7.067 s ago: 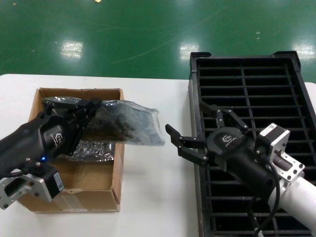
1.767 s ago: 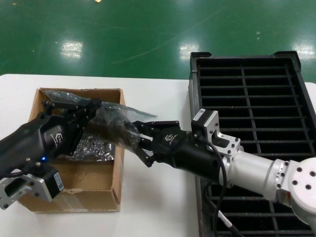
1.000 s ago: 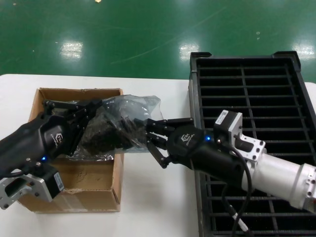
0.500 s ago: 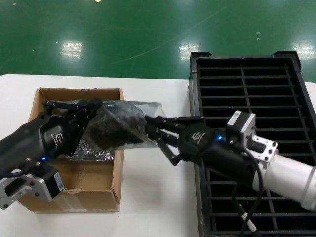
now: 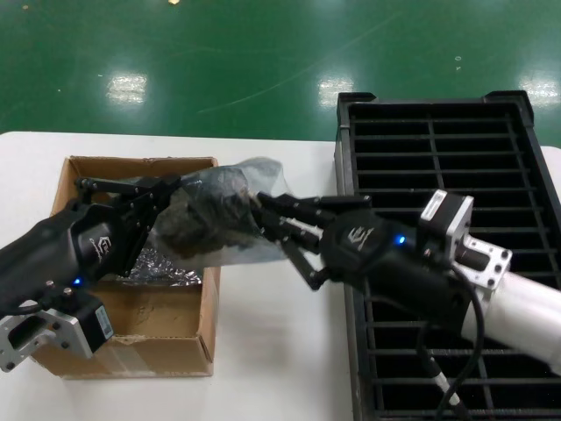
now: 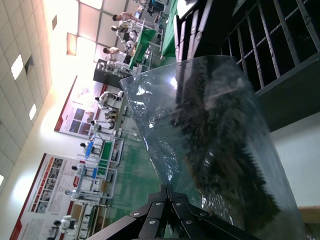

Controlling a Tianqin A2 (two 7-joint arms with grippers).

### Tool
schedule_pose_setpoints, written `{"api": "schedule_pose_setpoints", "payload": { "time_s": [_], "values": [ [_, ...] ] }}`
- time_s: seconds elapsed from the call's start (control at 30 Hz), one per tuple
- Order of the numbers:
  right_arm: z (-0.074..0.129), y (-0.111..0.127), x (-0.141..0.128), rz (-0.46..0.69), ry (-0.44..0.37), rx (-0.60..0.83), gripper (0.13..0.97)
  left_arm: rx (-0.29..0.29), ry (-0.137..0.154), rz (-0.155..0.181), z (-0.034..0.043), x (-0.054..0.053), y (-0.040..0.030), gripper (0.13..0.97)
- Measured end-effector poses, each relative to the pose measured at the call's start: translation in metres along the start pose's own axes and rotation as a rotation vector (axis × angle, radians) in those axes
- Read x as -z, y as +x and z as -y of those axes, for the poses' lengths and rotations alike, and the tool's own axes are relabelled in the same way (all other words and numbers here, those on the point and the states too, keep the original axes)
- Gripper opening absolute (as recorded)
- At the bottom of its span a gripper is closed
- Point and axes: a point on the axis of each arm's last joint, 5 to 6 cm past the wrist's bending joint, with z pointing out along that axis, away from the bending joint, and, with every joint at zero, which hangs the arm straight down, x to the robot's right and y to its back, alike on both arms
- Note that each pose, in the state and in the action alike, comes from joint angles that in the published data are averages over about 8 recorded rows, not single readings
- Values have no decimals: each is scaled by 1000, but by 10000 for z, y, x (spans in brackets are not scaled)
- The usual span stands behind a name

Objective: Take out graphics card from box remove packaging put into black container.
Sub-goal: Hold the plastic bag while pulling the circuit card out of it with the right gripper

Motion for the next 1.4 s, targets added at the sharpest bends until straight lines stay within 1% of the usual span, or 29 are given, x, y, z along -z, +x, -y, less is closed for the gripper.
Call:
{"api": "schedule_pose_setpoints", "payload": {
  "time_s": [0.23,0.43,0.63,0.8,1.03,1.23,1.4],
  "values": [
    [-3,-124,-44,34,-5,25,171,0,0,0,0,0,0,140],
    [45,-152,-67,35,4,42,171,0,0,0,0,0,0,140],
    [129,-119,58,4,20,64,171,0,0,0,0,0,0,140],
    [206,-57,309,-43,34,91,171,0,0,0,0,0,0,140],
    [308,42,764,-108,37,129,171,0,0,0,0,0,0,140],
    [422,118,1188,-150,23,174,171,0,0,0,0,0,0,140],
    [537,214,1542,-164,-9,230,171,0,0,0,0,0,0,140]
  ]
}}
